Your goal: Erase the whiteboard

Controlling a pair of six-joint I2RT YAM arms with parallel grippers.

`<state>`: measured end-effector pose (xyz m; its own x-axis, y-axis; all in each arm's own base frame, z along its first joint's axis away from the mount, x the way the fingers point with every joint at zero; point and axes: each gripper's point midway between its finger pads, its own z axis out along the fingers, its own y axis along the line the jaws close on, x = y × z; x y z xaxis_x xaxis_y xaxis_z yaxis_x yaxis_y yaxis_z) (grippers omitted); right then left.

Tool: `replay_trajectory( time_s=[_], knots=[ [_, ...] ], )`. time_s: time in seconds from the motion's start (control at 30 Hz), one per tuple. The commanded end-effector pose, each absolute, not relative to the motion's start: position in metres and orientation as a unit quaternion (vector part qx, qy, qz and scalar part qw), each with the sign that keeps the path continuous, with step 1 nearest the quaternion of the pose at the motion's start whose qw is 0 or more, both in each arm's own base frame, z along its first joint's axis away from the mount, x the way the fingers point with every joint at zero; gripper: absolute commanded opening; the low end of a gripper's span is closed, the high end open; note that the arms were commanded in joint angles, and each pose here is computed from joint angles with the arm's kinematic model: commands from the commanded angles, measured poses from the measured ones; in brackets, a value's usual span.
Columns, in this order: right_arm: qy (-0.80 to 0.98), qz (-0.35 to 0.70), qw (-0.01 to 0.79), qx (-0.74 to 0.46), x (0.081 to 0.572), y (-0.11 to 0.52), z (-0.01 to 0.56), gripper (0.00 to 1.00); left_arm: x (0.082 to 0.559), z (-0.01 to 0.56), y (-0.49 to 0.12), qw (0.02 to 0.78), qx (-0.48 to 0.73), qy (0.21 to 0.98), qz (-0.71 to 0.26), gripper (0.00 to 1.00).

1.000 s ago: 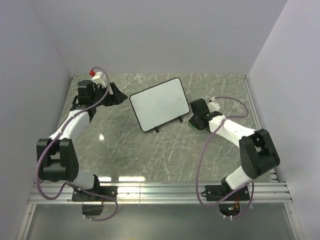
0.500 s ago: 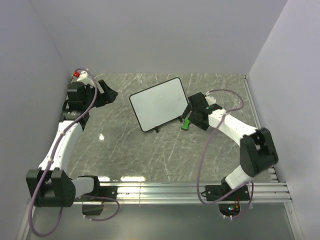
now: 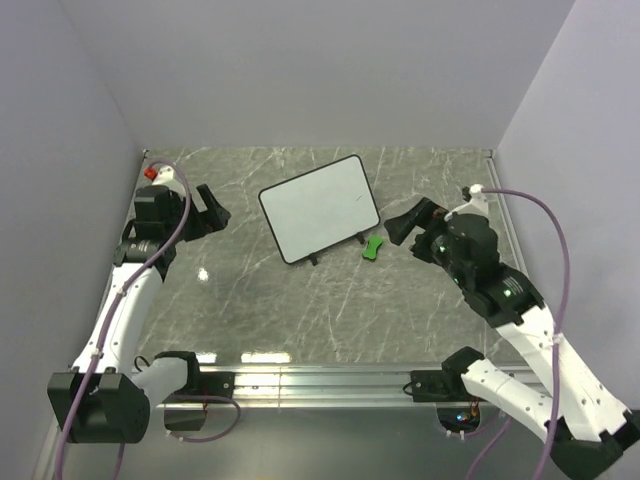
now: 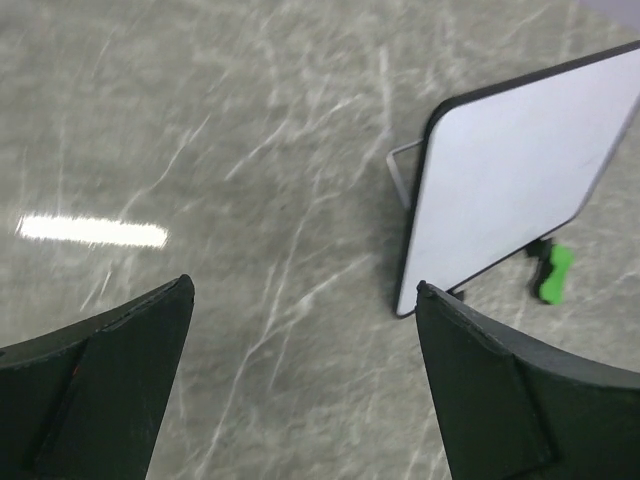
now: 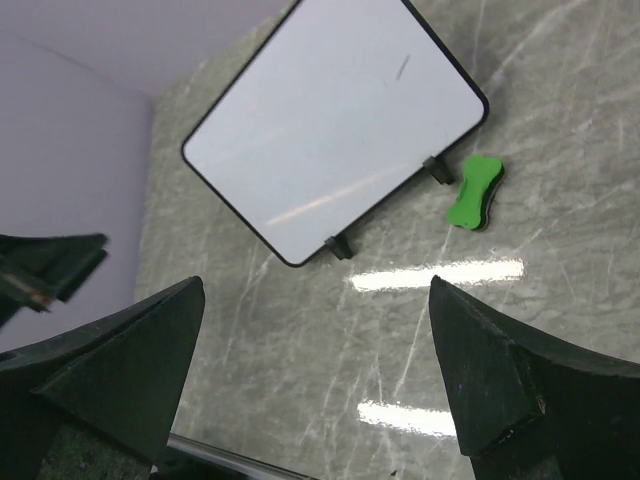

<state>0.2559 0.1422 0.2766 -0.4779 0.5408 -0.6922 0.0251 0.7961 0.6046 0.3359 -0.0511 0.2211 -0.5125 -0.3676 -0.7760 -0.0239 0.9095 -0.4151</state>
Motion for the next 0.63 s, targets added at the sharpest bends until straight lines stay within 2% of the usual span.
replay_trajectory(
  time_s=[0.0,0.3,0.6],
  knots=[
    [0.815,0.267,0.488,0.160,0.248,0.137,0.280,1.00,0.318,0.203,-0.034,0.467,-0.140,0.864,-0.130,0.98],
    [0.789,0.264,0.528,0.170,0.233,0.115,0.296,1.00,0.314,0.197,-0.021,0.472,-0.161,0.861,-0.098,0.99],
    [0.788,0.282,0.526,0.148,0.245,0.133,0.316,1.00,0.311,0.198,-0.012,0.479,-0.173,0.857,-0.077,0.99]
  ],
)
